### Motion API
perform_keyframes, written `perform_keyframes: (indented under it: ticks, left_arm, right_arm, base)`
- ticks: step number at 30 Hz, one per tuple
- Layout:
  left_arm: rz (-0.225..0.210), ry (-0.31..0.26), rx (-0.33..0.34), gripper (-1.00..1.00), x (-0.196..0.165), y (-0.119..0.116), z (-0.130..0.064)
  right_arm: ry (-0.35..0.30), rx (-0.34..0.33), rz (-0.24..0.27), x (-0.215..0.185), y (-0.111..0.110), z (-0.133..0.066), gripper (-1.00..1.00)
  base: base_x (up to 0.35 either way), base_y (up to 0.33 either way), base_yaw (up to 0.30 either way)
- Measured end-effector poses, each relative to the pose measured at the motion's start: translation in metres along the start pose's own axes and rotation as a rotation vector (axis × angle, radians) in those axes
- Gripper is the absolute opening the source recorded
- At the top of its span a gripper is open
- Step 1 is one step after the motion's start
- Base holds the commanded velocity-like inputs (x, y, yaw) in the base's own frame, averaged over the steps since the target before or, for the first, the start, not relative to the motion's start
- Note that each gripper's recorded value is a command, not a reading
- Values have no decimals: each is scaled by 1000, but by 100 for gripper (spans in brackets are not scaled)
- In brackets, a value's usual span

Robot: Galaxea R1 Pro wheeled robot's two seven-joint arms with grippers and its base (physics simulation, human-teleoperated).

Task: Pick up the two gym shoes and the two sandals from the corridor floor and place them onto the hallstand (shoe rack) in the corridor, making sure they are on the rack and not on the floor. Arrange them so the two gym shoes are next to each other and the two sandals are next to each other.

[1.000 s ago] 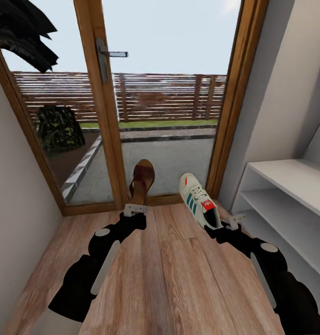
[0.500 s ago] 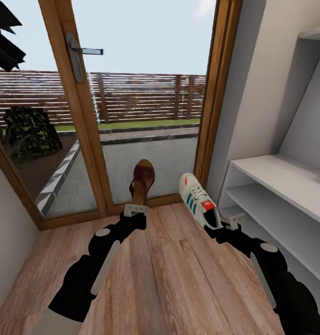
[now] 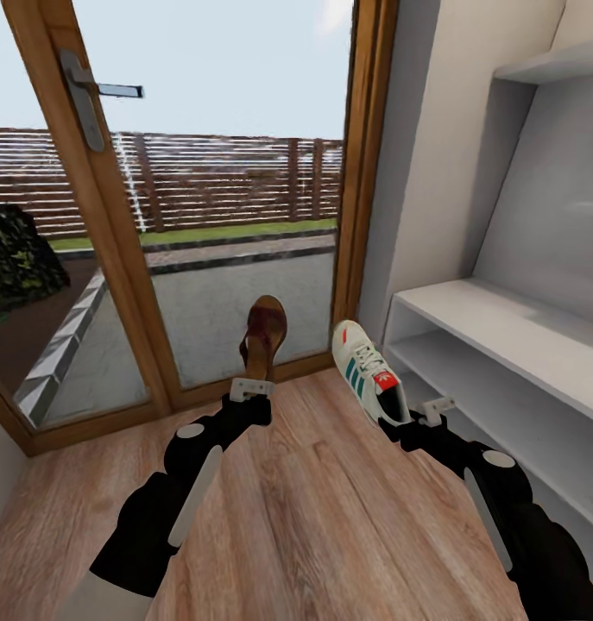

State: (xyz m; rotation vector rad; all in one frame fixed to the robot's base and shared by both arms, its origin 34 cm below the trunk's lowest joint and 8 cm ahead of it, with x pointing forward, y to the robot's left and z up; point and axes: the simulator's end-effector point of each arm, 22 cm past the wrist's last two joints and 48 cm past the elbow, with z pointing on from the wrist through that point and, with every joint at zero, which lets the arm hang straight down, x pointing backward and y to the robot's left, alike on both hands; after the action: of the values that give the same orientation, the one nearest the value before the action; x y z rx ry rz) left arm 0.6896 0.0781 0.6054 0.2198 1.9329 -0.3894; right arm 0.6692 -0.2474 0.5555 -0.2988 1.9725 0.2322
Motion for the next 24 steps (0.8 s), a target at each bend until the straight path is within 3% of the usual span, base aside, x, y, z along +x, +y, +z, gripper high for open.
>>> perform_keyframes:
  ticks: [12,24]
  left_arm:
    - [0,0,0,-100,0,0,0]
    - [0,0,0,-100,0,0,0]
  right_arm:
    - [0,0,0,0,0,0,-100]
    - [-1,2,0,-1,-1,0,-100]
  base:
    - [94,268,-260]
    - [10,30,-265]
